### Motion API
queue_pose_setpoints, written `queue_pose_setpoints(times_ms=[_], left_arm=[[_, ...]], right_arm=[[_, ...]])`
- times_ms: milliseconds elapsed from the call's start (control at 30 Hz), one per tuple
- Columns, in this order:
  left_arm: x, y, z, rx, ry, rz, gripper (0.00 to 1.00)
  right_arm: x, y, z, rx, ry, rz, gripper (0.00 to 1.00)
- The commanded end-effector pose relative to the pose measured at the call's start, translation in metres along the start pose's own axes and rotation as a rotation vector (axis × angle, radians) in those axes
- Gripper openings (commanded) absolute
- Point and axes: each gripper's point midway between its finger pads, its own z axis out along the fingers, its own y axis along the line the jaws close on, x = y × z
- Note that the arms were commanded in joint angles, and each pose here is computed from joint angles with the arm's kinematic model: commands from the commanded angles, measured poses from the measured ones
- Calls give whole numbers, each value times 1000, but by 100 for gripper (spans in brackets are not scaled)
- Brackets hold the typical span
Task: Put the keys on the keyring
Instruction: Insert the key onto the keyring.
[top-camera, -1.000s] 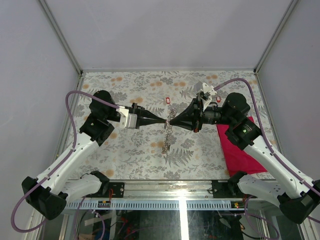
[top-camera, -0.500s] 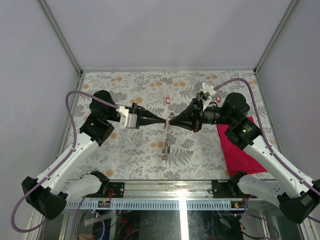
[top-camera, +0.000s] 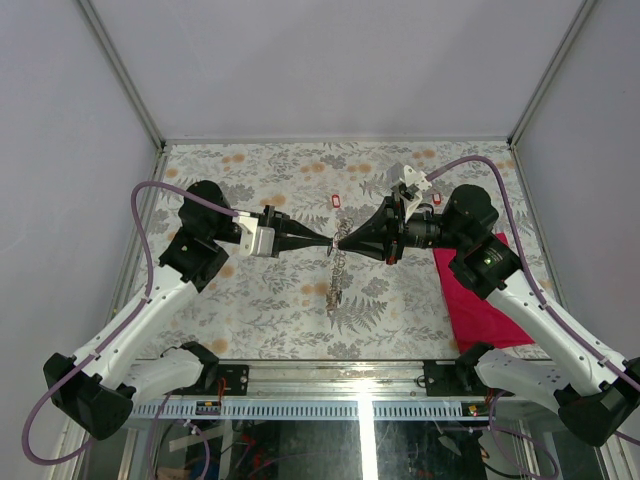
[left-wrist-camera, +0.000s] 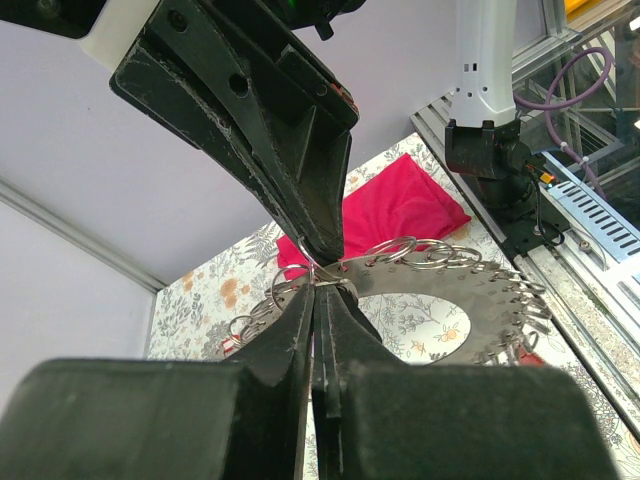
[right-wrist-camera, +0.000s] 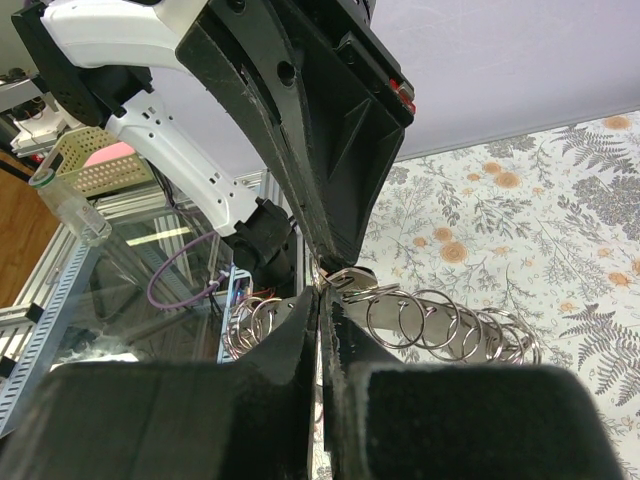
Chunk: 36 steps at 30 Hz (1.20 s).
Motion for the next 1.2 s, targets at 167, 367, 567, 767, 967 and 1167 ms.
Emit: queue_pose_setpoints(times_ms=[167, 367, 567, 767, 967, 1167], left_arm=[[-26, 2, 2, 22, -42, 82, 0], [-27, 2, 2, 24, -43, 83, 0], [-26, 2, 2, 25, -43, 80, 0], [-25, 2, 2, 24, -42, 77, 0], [-21, 12, 1, -43, -15, 58, 0], [-14, 35, -5, -190, 26, 26, 0]], right_arm=[[-13, -1, 1, 14, -28, -52, 0], [-10, 1, 2, -2, -16, -43, 0], [-14, 1, 0, 9, -30, -59, 0], [-22, 8, -4, 0, -65, -100, 0], [-37, 30, -10, -70, -123, -202, 0], [-57, 20, -18, 51, -148, -268, 0]])
